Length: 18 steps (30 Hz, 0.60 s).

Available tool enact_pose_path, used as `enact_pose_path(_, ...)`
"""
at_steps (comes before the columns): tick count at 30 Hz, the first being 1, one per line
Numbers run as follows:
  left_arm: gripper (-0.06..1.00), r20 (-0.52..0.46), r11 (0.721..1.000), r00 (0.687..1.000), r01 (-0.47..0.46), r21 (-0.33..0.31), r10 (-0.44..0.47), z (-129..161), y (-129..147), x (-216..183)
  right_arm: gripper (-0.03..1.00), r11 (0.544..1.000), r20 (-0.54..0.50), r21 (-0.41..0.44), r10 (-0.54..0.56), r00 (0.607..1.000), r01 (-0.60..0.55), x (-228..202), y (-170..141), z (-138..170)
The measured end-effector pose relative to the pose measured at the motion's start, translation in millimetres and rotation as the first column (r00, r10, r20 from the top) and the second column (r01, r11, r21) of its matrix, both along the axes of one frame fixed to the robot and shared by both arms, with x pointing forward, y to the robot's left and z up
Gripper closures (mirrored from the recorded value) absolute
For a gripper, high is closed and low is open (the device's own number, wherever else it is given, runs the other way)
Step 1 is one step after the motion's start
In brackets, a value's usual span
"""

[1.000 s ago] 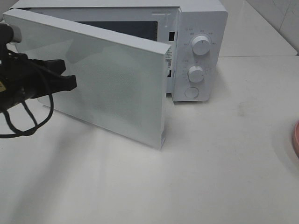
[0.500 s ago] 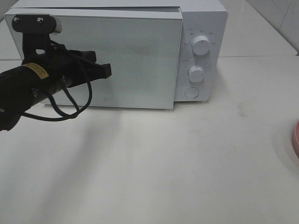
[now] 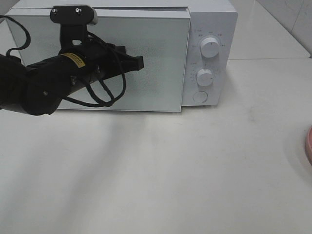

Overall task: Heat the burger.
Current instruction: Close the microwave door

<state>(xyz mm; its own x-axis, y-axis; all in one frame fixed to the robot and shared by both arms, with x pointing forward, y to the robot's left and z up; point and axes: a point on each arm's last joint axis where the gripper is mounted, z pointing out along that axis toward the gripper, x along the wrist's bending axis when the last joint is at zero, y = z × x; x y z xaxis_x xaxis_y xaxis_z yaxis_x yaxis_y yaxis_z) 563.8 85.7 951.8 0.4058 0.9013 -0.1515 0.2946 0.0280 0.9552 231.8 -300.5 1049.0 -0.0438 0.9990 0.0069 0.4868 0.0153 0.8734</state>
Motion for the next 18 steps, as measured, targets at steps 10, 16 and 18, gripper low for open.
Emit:
enact_pose_path(10,0.94,-0.036,0.999,0.999,0.039,0.025,-0.038,-8.1,-17.8,12.4,0.23,1.000,0.000,0.000,0.000,1.000,0.000,0.0,0.0,0.0)
enact_pose_path(16,0.94,-0.049,0.998,0.997,0.062,0.032,-0.061,-7.7,-30.6,21.3,0.23,1.000,0.000,0.000,0.000,1.000,0.000,0.0,0.0,0.0)
enact_pose_path(18,0.94,-0.058,0.997,0.996,0.072,0.040,-0.069,-8.3,-34.2,23.8,0.23,1.000,0.000,0.000,0.000,1.000,0.000,0.0,0.0,0.0)
